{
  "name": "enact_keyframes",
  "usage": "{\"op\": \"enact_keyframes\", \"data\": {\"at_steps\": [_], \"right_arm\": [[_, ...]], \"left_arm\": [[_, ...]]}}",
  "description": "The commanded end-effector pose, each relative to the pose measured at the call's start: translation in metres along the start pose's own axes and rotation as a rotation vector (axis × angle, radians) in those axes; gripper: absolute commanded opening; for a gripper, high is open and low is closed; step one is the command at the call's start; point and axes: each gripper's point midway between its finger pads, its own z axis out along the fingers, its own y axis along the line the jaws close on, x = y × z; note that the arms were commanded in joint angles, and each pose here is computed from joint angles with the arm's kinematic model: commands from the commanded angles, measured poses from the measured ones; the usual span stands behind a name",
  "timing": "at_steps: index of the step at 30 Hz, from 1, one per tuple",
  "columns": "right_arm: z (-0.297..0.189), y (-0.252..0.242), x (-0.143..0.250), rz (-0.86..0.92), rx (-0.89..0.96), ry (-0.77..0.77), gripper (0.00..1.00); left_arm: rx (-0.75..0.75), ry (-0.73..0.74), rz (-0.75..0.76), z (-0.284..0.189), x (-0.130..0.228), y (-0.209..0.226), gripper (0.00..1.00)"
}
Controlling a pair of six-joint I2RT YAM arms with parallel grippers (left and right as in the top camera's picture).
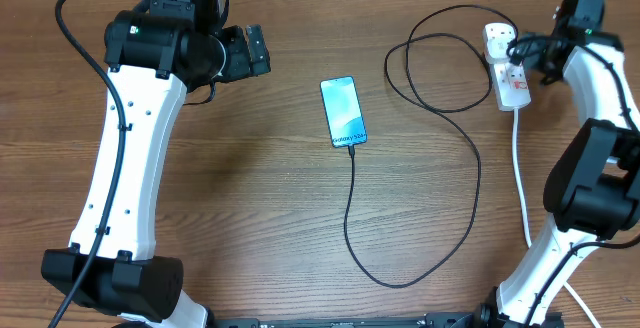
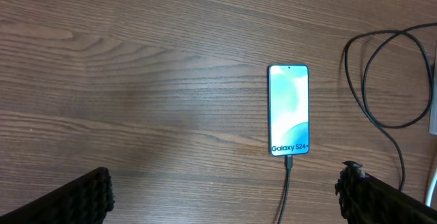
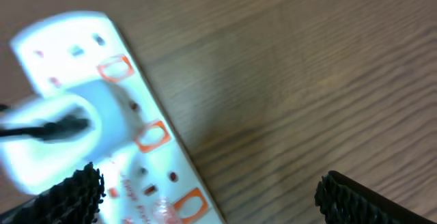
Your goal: Plug charger to phone and switch on socket
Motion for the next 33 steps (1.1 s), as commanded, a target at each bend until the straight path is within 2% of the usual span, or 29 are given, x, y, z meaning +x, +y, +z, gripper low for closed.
{"op": "enact_keyframes", "data": {"at_steps": [1,5,10,15,21,24,28,31,33], "right_arm": [[-0.008,0.002,-0.012,0.013,-0.033,-0.015,1.00],[-0.012,0.029,0.012,0.006,-0.191,0.090,1.00],[-0.012,0.030,0.027,0.028,-0.202,0.149,1.00],[-0.010,0.007,0.018,0.290,-0.141,0.147,1.00],[-0.021,0.032,0.017,0.358,-0.425,0.216,1.00],[-0.028,0.042,0.011,0.354,-0.489,0.212,1.00],[-0.030,0.048,-0.003,0.348,-0.485,0.161,1.00],[-0.017,0.019,-0.007,0.463,-0.305,0.124,1.00],[-0.012,0.001,-0.009,0.467,-0.204,0.091,1.00]], "left_arm": [[0.013,-0.002,-0.005,-0.002,0.000,-0.005,1.00],[0.011,0.001,-0.005,-0.002,0.001,-0.004,1.00],[0.010,0.003,-0.005,-0.002,0.002,-0.004,1.00],[0.010,0.004,-0.005,-0.002,0.002,-0.004,1.00],[0.012,0.001,-0.005,-0.002,0.001,-0.004,1.00],[0.012,0.001,-0.005,-0.002,0.001,-0.004,1.00],[0.012,0.001,-0.006,-0.002,0.001,-0.004,1.00],[0.012,0.002,-0.006,-0.002,0.001,-0.004,1.00],[0.009,0.007,-0.006,-0.002,0.003,-0.004,1.00]]}}
